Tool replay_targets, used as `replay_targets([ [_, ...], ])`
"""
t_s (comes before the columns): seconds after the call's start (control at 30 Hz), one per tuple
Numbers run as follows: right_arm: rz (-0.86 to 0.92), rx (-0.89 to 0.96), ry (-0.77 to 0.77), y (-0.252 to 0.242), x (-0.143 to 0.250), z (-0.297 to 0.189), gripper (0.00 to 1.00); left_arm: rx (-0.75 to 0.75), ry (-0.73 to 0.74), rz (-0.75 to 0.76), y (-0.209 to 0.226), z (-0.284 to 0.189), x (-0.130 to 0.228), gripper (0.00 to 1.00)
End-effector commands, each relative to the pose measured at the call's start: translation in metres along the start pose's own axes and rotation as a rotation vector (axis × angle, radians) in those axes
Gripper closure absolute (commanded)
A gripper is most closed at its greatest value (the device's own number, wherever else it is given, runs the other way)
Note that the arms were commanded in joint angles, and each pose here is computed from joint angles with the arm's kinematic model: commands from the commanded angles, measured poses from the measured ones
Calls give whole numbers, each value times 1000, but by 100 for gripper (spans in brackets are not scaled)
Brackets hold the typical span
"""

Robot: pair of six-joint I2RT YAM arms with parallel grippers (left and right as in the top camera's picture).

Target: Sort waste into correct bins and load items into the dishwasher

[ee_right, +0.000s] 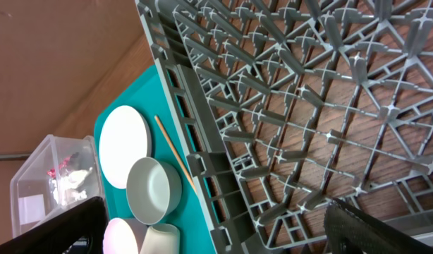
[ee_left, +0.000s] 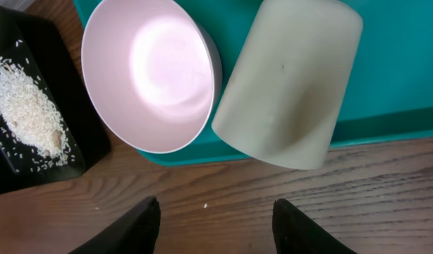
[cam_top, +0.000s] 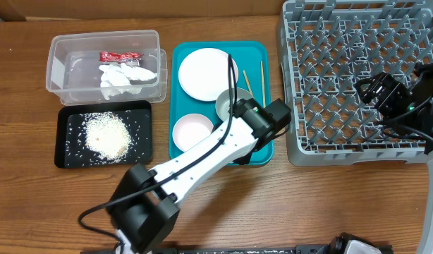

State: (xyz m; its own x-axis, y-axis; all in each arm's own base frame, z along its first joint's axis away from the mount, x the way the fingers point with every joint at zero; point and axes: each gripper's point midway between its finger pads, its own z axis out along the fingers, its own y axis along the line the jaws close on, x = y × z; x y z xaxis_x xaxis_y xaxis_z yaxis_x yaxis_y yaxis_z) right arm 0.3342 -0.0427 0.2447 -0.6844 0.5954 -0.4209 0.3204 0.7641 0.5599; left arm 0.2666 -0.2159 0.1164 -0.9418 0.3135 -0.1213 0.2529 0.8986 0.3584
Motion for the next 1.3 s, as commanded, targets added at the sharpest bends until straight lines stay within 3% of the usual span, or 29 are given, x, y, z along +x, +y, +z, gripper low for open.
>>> replay_targets([
  [0.0, -14, -1, -25, 3, -6, -6, 0, 68, -45, -54, 10, -17, 5, 46],
  [0.23, -13, 0, -22, 3, -6, -6, 0, 408, -68, -25, 0, -12, 8, 51],
  [0.37, -11, 2, -19, 3, -5, -6, 0, 518, -58, -98, 13, 9, 18, 52],
  [0.6, -12, 2, -20, 2, -5, -6, 0, 508, -54, -150, 31, 29, 37, 54],
  [0.8, -6, 5, -9, 1, -4, -3, 0, 508, -188, 107, 10, 22, 28, 53],
  [1.07, 2, 10, 6, -2, -3, 1, 0, 371, -236, 242, 16, 46, 28, 46],
  [1.1, 3, 11, 7, -2, -3, 1, 0, 363, -243, 272, 17, 47, 27, 44],
  [1.13, 4, 12, 8, -3, -4, 2, 0, 351, -251, 290, 17, 48, 25, 34],
  [1.17, 4, 12, 10, -3, -3, 3, 0, 337, -267, 304, 18, 49, 22, 18],
  [1.27, 5, 12, 13, -3, -3, 3, 0, 309, -318, 349, 18, 50, 9, 3],
])
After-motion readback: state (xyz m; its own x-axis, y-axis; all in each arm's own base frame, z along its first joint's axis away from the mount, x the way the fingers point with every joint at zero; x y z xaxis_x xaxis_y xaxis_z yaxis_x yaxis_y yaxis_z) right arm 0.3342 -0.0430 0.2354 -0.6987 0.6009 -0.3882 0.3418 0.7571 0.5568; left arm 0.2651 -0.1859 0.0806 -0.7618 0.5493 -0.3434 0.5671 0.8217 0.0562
